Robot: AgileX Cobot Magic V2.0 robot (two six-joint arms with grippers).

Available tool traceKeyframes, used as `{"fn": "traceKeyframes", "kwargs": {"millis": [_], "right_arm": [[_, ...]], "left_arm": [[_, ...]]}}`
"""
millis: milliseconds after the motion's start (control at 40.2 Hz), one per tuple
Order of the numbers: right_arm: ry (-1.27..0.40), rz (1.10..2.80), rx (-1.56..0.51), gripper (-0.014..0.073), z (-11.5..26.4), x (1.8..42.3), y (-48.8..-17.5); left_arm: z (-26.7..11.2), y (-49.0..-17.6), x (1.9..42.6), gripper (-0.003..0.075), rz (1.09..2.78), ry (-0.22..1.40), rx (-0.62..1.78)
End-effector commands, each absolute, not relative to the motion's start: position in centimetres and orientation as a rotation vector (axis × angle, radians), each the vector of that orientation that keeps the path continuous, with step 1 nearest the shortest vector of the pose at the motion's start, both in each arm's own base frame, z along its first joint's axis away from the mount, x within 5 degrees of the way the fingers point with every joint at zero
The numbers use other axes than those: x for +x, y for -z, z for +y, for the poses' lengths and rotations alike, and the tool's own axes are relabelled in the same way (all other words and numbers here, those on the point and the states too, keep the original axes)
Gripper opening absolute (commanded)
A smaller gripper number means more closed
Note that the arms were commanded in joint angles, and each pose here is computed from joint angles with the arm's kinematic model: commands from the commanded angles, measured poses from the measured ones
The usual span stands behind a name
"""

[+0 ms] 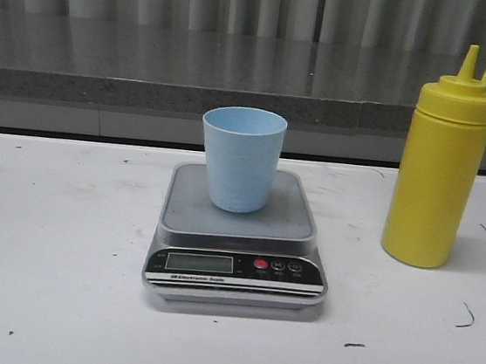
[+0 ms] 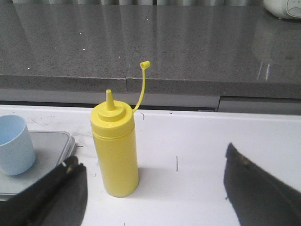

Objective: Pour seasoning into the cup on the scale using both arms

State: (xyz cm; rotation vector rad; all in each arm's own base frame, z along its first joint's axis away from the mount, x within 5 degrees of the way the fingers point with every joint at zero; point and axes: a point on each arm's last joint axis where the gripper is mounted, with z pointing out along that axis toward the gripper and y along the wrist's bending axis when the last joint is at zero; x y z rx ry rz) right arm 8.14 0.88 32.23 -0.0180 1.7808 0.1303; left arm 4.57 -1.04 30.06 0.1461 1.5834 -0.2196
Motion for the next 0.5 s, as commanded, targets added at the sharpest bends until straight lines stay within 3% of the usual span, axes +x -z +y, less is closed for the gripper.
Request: {"fn": "traceKeyframes", "kwargs": {"millis": [0, 472], "right_arm": [[-0.122, 1.685, -0.001, 0.0601, 0.73, 8.39, -33.92], [-0.126, 1.68, 0.002, 0.0601, 0.74, 8.44, -33.97]], "left_arm": [[-0.89, -31.31, 3.79, -0.002, 1.437, 0.249, 0.123], [-0.89, -30.82, 3.79, -0.002, 1.449, 0.248, 0.124]]}}
